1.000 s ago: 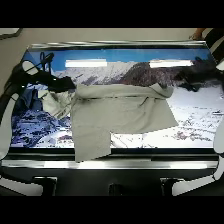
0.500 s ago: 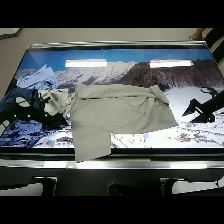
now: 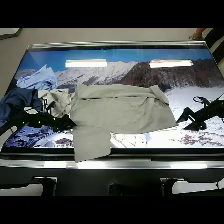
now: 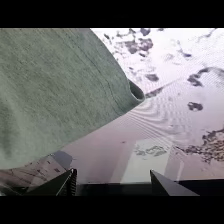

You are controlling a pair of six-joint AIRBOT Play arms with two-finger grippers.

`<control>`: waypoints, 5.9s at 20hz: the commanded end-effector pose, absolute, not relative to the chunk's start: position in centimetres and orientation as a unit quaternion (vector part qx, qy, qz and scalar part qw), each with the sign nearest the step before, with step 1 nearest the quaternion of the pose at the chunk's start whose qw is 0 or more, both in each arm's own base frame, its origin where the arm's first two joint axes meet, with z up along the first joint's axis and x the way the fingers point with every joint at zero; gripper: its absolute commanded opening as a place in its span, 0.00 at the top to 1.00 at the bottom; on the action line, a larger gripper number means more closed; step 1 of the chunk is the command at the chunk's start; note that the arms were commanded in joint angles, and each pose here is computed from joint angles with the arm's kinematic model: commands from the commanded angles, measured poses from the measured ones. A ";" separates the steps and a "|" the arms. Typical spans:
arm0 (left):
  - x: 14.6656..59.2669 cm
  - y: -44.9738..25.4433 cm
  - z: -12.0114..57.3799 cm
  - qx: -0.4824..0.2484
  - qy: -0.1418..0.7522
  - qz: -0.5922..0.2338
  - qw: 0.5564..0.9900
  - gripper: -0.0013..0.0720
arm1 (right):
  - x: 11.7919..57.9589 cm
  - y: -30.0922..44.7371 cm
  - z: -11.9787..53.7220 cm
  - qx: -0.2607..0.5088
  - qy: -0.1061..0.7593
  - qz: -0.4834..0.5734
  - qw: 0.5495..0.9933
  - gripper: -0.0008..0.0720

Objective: Fold the shirts.

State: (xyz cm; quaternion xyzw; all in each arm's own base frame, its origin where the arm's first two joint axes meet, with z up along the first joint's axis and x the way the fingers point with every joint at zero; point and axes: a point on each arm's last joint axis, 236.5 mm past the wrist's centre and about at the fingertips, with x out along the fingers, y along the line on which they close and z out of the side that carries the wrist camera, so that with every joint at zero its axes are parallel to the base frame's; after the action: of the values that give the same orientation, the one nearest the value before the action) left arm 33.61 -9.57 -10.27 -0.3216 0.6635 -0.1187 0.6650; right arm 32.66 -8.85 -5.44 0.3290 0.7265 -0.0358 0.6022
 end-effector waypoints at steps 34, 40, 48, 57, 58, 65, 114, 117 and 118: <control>19.3 -8.5 60.9 -0.061 -0.169 -0.194 0.964 0.94 | 16.4 -6.2 57.5 0.011 -0.119 -0.180 0.976 0.93; 28.6 -7.9 53.8 -0.073 -0.025 -0.188 0.979 0.94 | 25.0 -9.8 48.7 0.073 0.064 -0.186 0.978 0.94; 47.6 -8.0 13.5 -0.172 0.420 -0.162 0.876 0.94 | 41.3 -12.1 12.4 0.114 0.555 -0.108 0.817 0.94; 57.2 -9.8 2.6 -0.214 0.423 -0.140 0.869 0.93 | 55.9 -13.7 3.9 0.184 0.417 -0.147 0.878 0.93; 57.5 -9.8 3.5 -0.210 0.415 -0.143 0.873 0.93 | 55.9 -13.7 4.3 0.182 0.417 -0.145 0.878 0.93; 44.6 -8.8 -1.5 -0.100 0.653 -0.186 0.727 0.93 | 41.9 -10.9 -0.1 0.118 0.673 -0.112 0.722 0.93; 20.2 -11.9 -9.2 -0.225 0.715 -0.230 0.621 0.93 | 22.5 -8.5 -10.8 0.196 0.785 -0.096 0.580 0.93; 23.7 -11.6 -4.9 -0.200 0.656 -0.240 0.687 0.94 | 23.9 -9.1 -8.3 0.182 0.762 -0.093 0.614 0.94; 25.5 -11.4 -2.6 -0.193 0.628 -0.239 0.715 0.94 | 25.5 -9.6 -6.7 0.180 0.738 -0.096 0.643 0.94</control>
State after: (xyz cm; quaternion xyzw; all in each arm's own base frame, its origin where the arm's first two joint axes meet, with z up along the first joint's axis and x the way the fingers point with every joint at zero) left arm 22.69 -11.56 -6.77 -0.2083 0.6791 -0.2331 0.6641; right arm 23.65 -9.05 -9.11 0.1851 0.7678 -0.0950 0.6060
